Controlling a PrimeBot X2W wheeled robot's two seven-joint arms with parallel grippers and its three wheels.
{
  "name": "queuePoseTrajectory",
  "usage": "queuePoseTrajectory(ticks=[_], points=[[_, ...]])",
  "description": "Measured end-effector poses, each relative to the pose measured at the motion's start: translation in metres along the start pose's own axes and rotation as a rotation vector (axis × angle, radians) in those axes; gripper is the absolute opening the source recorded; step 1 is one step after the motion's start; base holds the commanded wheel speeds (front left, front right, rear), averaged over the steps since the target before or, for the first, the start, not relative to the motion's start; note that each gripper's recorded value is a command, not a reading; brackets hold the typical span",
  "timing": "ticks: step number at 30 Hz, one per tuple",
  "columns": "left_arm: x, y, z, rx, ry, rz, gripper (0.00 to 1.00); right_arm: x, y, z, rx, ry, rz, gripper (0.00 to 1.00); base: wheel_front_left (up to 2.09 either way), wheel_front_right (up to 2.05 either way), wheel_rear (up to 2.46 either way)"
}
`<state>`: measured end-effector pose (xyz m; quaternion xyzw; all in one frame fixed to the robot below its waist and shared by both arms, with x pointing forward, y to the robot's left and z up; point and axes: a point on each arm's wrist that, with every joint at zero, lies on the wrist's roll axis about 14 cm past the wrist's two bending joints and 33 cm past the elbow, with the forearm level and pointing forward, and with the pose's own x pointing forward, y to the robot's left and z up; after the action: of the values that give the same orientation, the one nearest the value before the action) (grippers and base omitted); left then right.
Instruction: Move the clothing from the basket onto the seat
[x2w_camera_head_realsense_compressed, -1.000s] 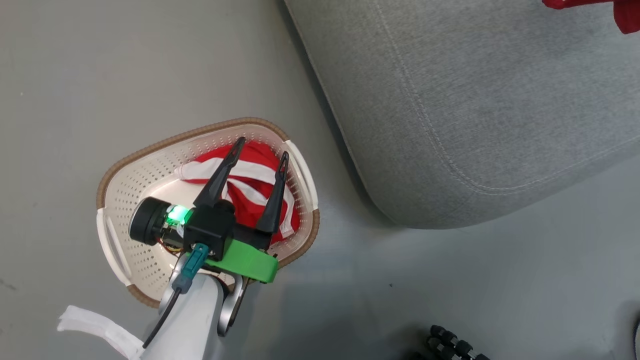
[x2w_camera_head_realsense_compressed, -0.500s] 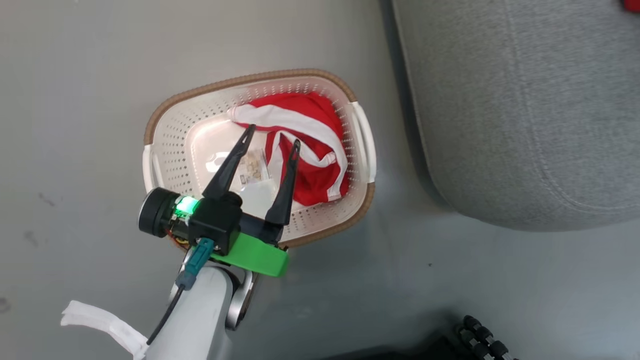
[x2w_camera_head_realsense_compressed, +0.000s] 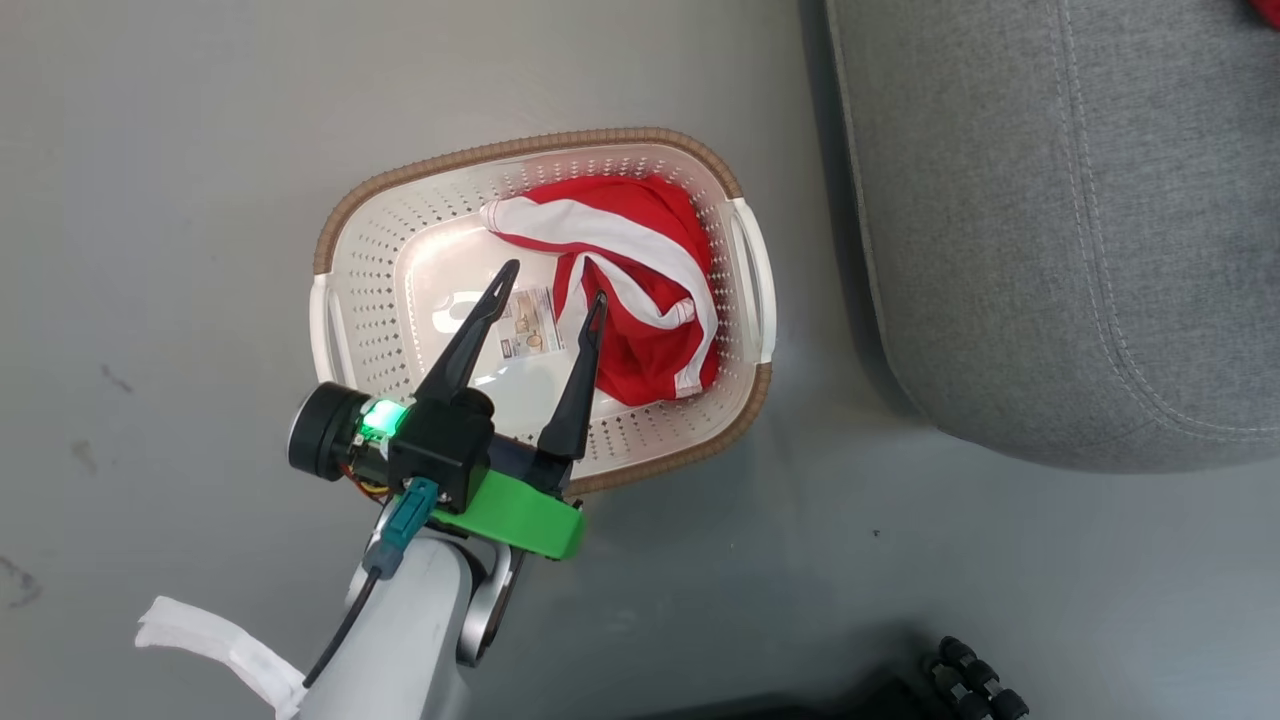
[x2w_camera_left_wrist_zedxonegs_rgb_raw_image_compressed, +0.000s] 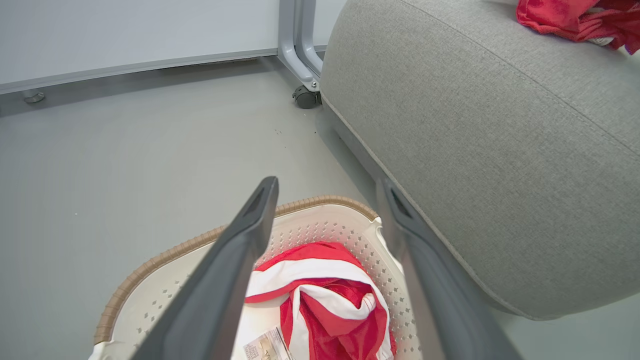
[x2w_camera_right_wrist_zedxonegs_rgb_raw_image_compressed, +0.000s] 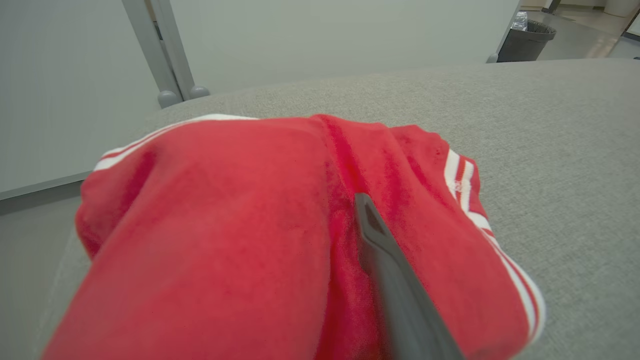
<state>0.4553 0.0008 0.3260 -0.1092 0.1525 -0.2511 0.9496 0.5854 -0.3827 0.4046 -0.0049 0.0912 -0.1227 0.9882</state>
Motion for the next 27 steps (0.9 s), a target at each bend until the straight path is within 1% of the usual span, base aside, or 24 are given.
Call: queuePoseTrajectory(ticks=[2,7,11,17,21,27], points=[[0.0,-0.002,0.005,0.01,-0.009,-0.004,1.0,-0.005,-0.003,0.002,0.016,0.006,-0.004,1.0,0.0,0.0,0.0],[-0.005,-0.007,0.018,0.024,-0.031,-0.009,1.0,-0.018,-0.001,0.017,0.015,-0.001,0.025,1.0,0.0,0.0,0.0],[-0.013,-0.02,0.028,0.029,-0.043,-0.038,1.0,-0.038,0.003,0.025,0.064,-0.005,0.049,1.0,0.0,0.0,0.0],[-0.028,-0.033,0.051,0.019,-0.087,-0.043,1.0,-0.072,-0.007,0.043,0.053,-0.009,0.075,1.0,0.0,0.0,0.0],[-0.041,-0.041,0.066,0.018,-0.118,-0.037,1.0,-0.096,-0.01,0.066,0.043,-0.05,0.103,1.0,0.0,0.0,0.0],[-0.058,-0.045,0.098,0.043,-0.199,-0.004,1.0,-0.129,-0.007,0.122,0.073,-0.199,0.157,1.0,0.0,0.0,0.0]])
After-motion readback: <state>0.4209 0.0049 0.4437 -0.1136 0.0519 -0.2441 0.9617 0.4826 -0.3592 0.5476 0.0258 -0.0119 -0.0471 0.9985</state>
